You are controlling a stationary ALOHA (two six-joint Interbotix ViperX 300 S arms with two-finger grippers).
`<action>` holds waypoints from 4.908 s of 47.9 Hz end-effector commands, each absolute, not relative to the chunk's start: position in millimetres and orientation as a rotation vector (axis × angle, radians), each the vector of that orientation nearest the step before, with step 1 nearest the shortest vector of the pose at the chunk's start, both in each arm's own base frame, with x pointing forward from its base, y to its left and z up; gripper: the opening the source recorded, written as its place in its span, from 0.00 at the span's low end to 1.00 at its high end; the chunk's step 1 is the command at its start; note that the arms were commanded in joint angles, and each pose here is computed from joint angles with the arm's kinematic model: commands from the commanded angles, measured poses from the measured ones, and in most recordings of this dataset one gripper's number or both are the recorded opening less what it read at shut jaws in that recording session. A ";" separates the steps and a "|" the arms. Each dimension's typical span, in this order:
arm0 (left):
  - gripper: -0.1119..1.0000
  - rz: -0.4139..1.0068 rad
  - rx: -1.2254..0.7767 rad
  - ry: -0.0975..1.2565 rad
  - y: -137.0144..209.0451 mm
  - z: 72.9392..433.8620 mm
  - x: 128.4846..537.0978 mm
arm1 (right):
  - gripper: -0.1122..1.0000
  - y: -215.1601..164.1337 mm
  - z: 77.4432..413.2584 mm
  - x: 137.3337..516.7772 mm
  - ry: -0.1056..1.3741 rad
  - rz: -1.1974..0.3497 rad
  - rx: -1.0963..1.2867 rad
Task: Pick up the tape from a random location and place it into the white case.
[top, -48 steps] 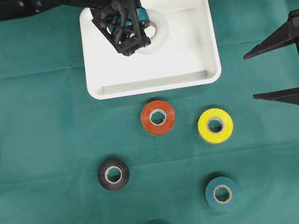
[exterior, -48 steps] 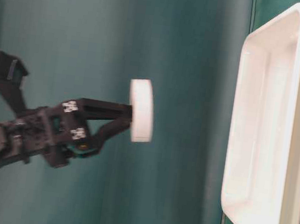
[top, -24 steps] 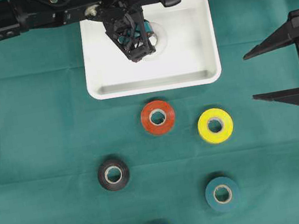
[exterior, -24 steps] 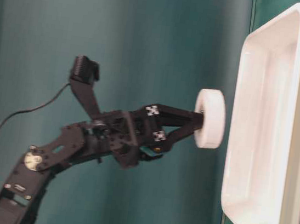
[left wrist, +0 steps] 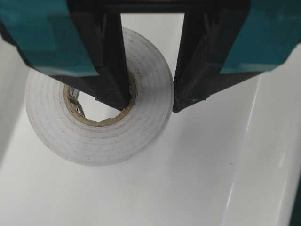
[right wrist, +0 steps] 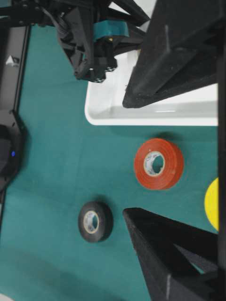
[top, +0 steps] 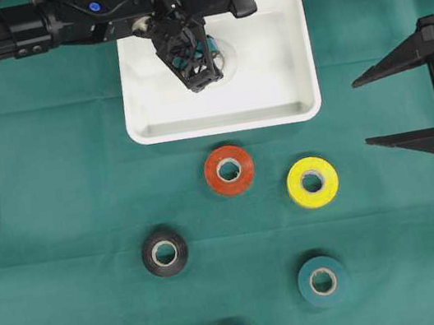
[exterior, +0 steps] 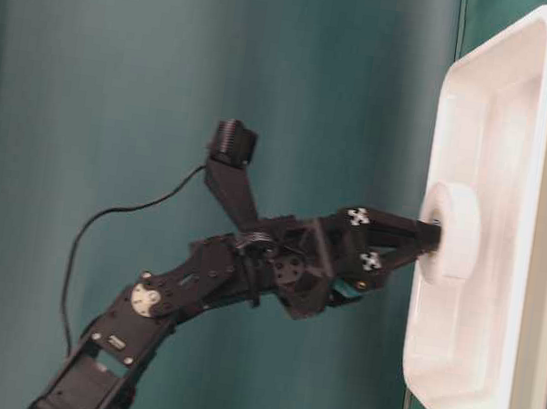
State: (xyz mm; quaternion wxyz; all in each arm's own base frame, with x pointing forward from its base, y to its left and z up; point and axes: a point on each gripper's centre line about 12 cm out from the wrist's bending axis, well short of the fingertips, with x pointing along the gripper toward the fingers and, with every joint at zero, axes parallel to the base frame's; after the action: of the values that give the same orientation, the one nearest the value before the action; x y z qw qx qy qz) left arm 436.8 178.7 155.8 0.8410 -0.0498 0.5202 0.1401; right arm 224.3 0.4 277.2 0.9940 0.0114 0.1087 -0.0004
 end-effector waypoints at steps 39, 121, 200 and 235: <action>0.59 0.288 -0.083 1.067 181.1 158.1 442.2 | 0.92 0.0 287.7 227.2 0.190 -0.002 0.023; 0.87 0.114 0.068 0.965 93.0 259.0 446.2 | 0.92 0.0 289.6 226.7 0.186 -0.002 0.023; 0.87 0.001 0.167 0.438 10.1 341.6 269.3 | 0.92 0.0 290.6 225.3 0.189 -0.003 0.031; 0.87 0.015 0.150 0.281 7.6 274.2 205.5 | 0.92 0.0 287.7 225.3 0.202 -0.003 0.031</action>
State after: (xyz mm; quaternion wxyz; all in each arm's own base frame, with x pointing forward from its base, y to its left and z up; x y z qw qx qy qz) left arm 205.6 7.3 273.6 0.9848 0.0775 0.1552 0.0052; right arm 222.6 0.3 277.8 0.9936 0.0136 0.1125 -0.0008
